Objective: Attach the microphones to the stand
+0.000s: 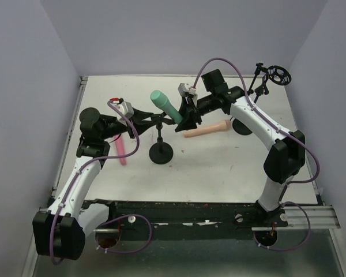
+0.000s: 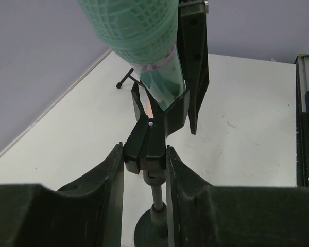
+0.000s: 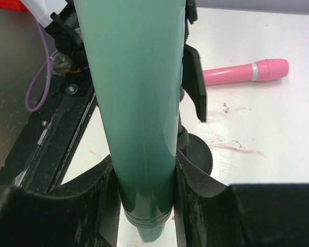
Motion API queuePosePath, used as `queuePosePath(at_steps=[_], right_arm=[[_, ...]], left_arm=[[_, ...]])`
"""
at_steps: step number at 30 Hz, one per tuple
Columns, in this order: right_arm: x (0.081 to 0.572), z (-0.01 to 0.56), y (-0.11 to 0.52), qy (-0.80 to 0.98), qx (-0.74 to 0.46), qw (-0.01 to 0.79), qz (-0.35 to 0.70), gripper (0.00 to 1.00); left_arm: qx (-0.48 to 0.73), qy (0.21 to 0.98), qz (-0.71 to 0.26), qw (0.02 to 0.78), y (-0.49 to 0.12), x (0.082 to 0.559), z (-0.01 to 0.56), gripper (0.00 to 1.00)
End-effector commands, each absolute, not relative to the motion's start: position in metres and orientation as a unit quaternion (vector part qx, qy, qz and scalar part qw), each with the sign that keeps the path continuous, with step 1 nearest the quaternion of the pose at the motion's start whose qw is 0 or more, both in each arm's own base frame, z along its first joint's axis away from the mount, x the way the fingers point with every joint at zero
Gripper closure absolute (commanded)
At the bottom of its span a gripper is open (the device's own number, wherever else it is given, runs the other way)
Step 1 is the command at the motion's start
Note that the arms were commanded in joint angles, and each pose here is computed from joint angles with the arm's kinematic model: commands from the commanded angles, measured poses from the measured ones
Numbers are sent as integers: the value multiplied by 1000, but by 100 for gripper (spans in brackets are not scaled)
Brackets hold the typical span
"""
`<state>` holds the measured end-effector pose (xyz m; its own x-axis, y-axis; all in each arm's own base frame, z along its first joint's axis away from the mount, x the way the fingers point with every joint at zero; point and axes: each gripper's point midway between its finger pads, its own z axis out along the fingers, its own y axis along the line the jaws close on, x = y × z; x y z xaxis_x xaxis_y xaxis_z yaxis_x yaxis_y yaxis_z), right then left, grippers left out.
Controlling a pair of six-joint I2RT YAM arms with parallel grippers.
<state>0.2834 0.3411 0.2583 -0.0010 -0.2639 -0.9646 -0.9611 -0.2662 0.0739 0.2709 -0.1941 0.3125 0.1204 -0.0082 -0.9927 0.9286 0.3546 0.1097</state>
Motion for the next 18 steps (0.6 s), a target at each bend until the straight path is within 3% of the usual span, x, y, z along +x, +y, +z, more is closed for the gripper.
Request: queuePosePath(at_steps=[1, 18], right_arm=[[274, 247, 356, 484, -614, 329, 530, 84], [261, 227, 372, 489, -597, 310, 556, 84]], left_arm=[[403, 556, -396, 610, -194, 265, 304, 77], [351, 571, -404, 623, -189, 262, 296, 81]])
